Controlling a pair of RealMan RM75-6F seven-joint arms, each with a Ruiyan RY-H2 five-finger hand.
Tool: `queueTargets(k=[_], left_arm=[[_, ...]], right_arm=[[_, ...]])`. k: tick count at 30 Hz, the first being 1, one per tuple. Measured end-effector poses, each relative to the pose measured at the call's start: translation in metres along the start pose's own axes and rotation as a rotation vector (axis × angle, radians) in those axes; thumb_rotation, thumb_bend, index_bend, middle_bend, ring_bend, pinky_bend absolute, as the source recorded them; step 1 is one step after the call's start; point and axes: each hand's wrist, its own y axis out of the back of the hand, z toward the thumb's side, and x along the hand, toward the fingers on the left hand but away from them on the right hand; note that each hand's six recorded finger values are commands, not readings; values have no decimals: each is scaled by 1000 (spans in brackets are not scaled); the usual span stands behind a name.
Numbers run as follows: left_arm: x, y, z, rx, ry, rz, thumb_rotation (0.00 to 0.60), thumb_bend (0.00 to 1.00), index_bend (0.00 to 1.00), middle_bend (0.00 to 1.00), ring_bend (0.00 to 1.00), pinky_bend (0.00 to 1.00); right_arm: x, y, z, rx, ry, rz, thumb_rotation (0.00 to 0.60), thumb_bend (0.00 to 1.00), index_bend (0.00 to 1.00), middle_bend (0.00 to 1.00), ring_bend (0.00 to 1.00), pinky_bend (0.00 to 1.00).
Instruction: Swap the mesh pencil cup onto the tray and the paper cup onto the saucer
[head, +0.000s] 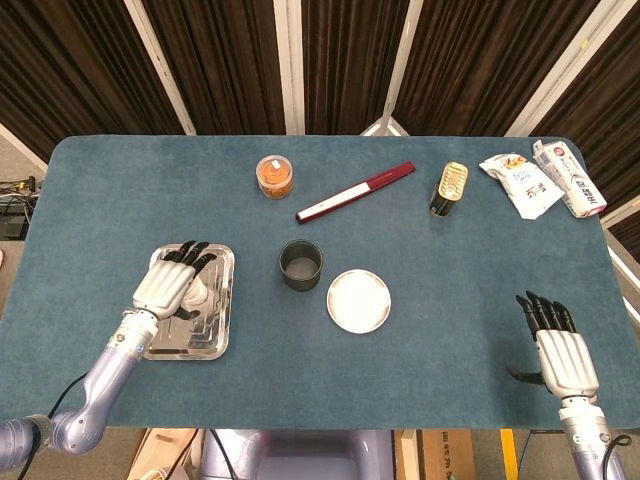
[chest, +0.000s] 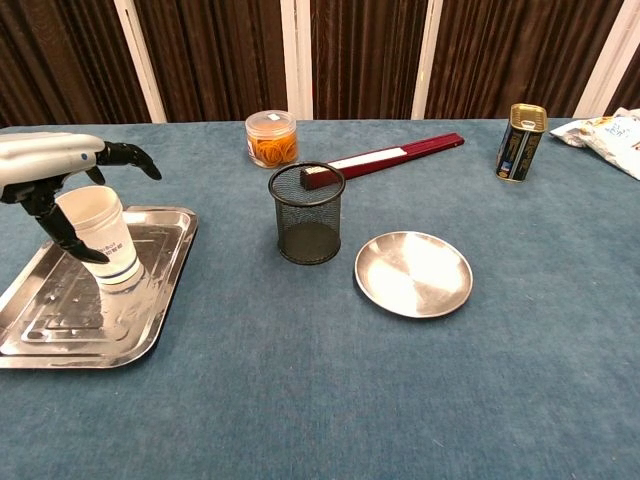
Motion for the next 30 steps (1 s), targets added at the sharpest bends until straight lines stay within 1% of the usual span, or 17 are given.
queueTargets(k=[4, 9, 13, 18, 20, 22, 26, 30], left_arm=[[-1, 1, -6, 8, 12, 1, 600, 131, 186, 65, 47, 205], [-3, -1, -17, 26, 33, -20, 600, 161, 232, 133, 92, 236], [-4, -3, -22, 9, 38, -31, 600, 179, 253, 164, 122, 259], [-3, -1, -30, 10, 49, -16, 600, 245, 294, 216, 163, 304], [-3, -2, -29, -5, 40, -17, 600, 261, 302, 232, 173, 312], [-2, -3, -29, 0, 31, -21, 600, 284, 316, 254, 190, 327], [-2, -4, -26, 16, 11, -27, 600, 374, 365, 303, 233, 360], [-3, 1, -26, 16, -7, -22, 600, 424, 401, 334, 260, 374]], right_arm=[[-1, -2, 0, -2, -4, 4, 600, 0, 0, 0, 0, 0], [-2, -4, 0, -1, -8, 6, 600, 0, 0, 0, 0, 0], [-5, -5, -3, -6, -18, 1, 600, 0, 0, 0, 0, 0], [-7, -6, -5, -14, -26, -4, 600, 0, 0, 0, 0, 0], [-8, -7, -5, -18, -26, -4, 600, 0, 0, 0, 0, 0], [-8, -8, -4, -21, -24, -2, 600, 0, 0, 0, 0, 0], [-8, -9, -4, -25, -22, 0, 600, 0, 0, 0, 0, 0], [-8, -8, -4, -35, -21, 0, 600, 0, 0, 0, 0, 0]])
